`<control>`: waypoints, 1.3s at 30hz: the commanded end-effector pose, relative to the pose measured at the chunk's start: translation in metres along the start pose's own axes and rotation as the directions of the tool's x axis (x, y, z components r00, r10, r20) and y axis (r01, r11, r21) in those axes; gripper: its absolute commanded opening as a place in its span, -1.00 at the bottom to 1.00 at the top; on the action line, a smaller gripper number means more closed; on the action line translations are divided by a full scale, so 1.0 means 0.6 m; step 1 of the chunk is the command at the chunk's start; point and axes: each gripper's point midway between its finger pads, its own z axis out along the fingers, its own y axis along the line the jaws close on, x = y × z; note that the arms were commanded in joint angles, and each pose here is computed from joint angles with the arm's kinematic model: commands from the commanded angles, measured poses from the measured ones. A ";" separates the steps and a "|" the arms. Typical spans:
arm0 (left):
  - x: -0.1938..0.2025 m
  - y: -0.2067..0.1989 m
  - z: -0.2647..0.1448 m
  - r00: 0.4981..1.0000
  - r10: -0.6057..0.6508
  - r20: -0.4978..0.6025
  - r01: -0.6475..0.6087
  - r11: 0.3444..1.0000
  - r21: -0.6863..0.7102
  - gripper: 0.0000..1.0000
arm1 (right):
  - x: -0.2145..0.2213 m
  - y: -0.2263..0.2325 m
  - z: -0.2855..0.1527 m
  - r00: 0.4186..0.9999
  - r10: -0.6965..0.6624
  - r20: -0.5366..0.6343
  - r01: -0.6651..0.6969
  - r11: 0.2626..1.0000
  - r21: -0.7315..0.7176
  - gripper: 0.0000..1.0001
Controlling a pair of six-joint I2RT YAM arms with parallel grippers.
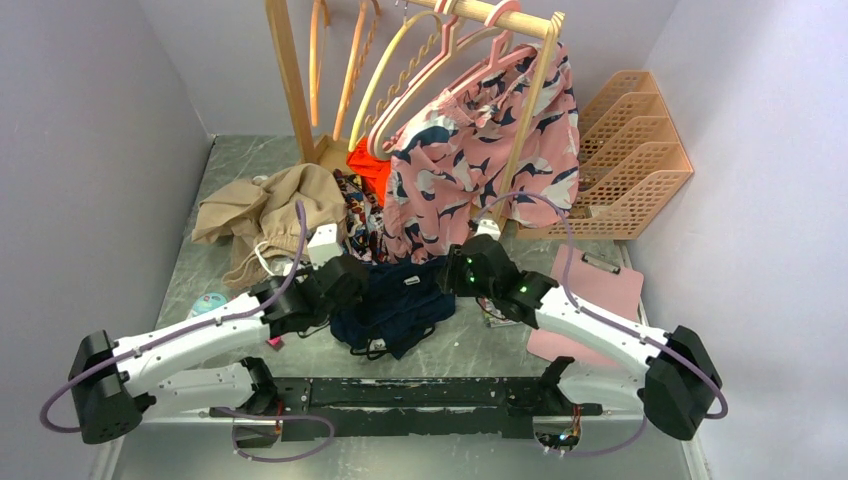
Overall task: Place the shorts on the hanger
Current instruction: Adjust the shorts at the center of the board.
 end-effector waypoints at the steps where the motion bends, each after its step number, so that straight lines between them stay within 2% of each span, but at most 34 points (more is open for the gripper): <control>1: -0.037 -0.028 0.000 0.997 -0.066 0.032 0.066 0.998 0.002 -0.86 | 0.005 0.004 -0.021 0.999 0.047 0.009 -0.047 0.998 -0.047 -0.03; 9: -0.034 -0.040 0.000 0.995 -0.099 0.026 0.097 0.994 0.056 -0.86 | 0.058 -0.002 -0.039 0.985 0.172 -0.027 -0.174 0.976 -0.132 0.08; 12: -0.032 -0.040 0.000 0.994 -0.106 0.025 0.104 0.992 0.068 -0.86 | 0.049 0.014 -0.033 0.978 0.209 -0.010 -0.208 0.962 -0.178 0.15; 18: -0.024 -0.038 0.001 0.994 -0.108 0.011 0.107 0.992 0.067 -0.86 | 0.014 0.028 -0.015 0.957 0.285 0.050 -0.272 0.945 -0.180 0.23; 23: -0.021 -0.035 0.000 0.994 -0.108 0.004 0.108 0.992 0.066 -0.86 | 0.013 0.013 0.012 0.947 0.316 0.054 -0.310 0.946 -0.096 0.13; 26: -0.021 -0.033 -0.003 0.994 -0.108 0.004 0.108 0.992 0.070 -0.86 | 0.018 0.017 0.017 0.944 0.328 0.041 -0.323 0.941 -0.102 0.10; 39: -0.019 -0.029 -0.005 0.995 -0.103 0.004 0.103 0.992 0.073 -0.86 | -0.014 0.027 -0.029 0.922 0.375 0.094 -0.357 0.919 -0.168 0.29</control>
